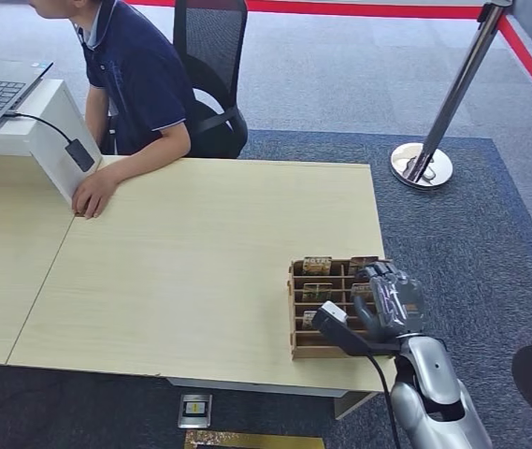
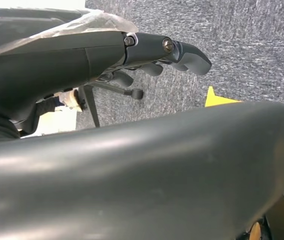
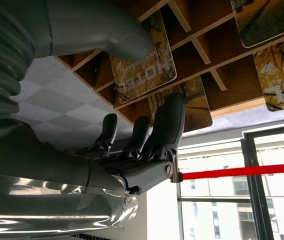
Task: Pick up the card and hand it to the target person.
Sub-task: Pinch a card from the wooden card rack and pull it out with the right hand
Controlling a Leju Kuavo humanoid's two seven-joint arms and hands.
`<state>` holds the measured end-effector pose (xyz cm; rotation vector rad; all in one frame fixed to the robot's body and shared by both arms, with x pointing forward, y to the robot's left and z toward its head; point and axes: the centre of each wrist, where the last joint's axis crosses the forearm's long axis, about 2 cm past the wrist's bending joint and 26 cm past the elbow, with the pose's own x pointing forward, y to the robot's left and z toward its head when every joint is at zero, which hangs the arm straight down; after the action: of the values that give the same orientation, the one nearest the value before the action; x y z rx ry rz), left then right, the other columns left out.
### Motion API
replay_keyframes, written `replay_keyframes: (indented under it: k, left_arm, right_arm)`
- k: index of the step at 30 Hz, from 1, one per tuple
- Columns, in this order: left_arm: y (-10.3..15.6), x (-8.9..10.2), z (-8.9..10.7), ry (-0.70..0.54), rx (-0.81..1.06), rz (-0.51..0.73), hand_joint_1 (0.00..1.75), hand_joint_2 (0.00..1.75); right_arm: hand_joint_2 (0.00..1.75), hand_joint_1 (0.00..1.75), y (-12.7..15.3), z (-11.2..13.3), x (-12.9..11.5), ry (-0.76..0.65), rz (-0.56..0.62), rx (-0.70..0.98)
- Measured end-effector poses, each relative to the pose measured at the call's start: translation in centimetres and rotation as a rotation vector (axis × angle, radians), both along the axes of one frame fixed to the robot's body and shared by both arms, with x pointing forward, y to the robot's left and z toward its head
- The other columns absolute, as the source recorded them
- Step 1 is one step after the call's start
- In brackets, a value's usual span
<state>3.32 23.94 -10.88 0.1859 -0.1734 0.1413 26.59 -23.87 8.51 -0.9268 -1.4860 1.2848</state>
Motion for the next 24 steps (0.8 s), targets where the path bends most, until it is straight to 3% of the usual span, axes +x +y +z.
replay_keyframes:
  k: [21, 22, 24]
  left_arm:
    - [-0.01, 0.02, 0.00, 0.001, -0.002, -0.015, 0.00, 0.00]
    - [-0.01, 0.02, 0.00, 0.001, -0.002, -0.015, 0.00, 0.00]
    - [-0.01, 0.03, 0.00, 0.001, -0.003, -0.016, 0.00, 0.00]
  right_arm:
    - [1.75, 0.88, -0.66, -0.37, 0.54, 0.014, -0.048, -0.017]
    - [1.75, 0.92, -0.70, -0.39, 0.55, 0.015, -0.051, -0.018]
    - [1.75, 1.15, -0.77, -0.40, 0.57, 0.015, -0.056, -0.019]
